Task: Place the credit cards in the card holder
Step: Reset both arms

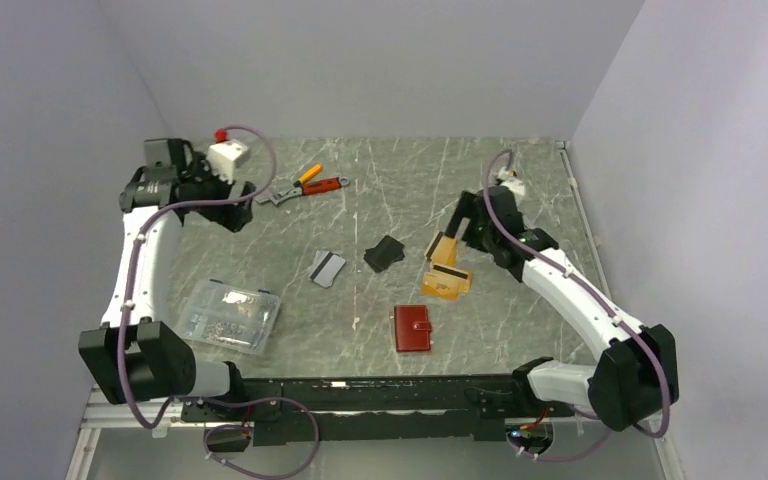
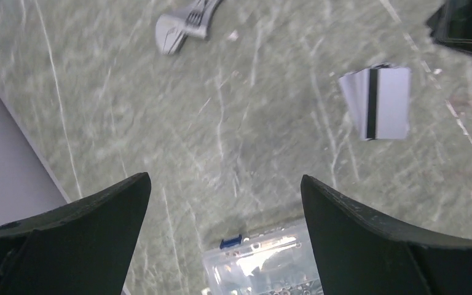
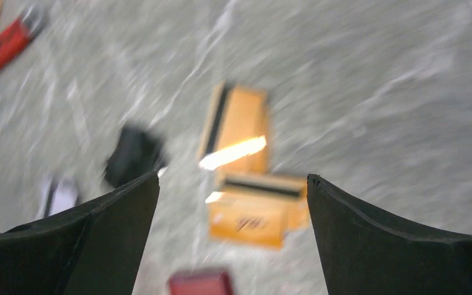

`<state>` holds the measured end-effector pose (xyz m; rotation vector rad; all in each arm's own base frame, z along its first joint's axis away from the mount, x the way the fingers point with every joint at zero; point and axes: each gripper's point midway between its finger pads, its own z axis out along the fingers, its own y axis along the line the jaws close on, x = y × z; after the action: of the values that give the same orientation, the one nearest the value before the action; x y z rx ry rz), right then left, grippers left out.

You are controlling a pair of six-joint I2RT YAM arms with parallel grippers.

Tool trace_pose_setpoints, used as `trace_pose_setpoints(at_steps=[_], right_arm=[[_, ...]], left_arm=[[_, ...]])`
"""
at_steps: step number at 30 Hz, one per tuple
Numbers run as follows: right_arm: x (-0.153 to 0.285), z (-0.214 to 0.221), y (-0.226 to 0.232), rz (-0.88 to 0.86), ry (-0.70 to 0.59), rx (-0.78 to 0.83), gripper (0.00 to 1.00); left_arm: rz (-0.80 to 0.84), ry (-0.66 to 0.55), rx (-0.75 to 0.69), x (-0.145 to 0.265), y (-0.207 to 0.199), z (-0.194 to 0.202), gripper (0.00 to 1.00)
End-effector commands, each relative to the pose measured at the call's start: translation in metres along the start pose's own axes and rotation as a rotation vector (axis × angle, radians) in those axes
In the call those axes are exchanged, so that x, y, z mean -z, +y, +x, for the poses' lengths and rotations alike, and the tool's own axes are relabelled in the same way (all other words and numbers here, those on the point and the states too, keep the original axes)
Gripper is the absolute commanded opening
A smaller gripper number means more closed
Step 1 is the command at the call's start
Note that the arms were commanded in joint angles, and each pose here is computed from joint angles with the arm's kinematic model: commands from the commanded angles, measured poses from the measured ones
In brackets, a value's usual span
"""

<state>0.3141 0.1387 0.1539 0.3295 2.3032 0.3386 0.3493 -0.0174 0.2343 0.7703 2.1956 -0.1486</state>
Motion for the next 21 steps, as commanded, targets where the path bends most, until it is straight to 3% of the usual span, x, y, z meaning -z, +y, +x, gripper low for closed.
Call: trace_pose_setpoints(at_steps=[1, 5, 9, 14, 21], right_arm=[[-0.017, -0.061, -0.091, 0.341, -0.331, -0.044, 0.96], [-0.033, -0.051, -0.155, 0.572, -0.349, -0.016, 1.0], [-0.035, -0.053, -0.182, 0.663, -0.393, -0.028, 0.99], [-0.034, -0.074, -0.181, 0.6, -0.512, -0.032, 0.98], [-0.041, -0.054, -0.193, 0.562, -0.569, -0.011, 0.98]], left_arm=[[-0.028, -0.103, 0.227, -0.008, 0.026, 0.026, 0.99], [-0.051, -0.18, 0.347, -0.029, 0.043, 0.074, 0.99], [-0.047, -0.261, 0.362, -0.053, 0.032, 0.107, 0.99], [-0.024, -0.361, 0.385, -0.062, 0.026, 0.107, 0.99], [-0.136, -0.542, 0.232, -0.055, 0.012, 0.109, 0.99]])
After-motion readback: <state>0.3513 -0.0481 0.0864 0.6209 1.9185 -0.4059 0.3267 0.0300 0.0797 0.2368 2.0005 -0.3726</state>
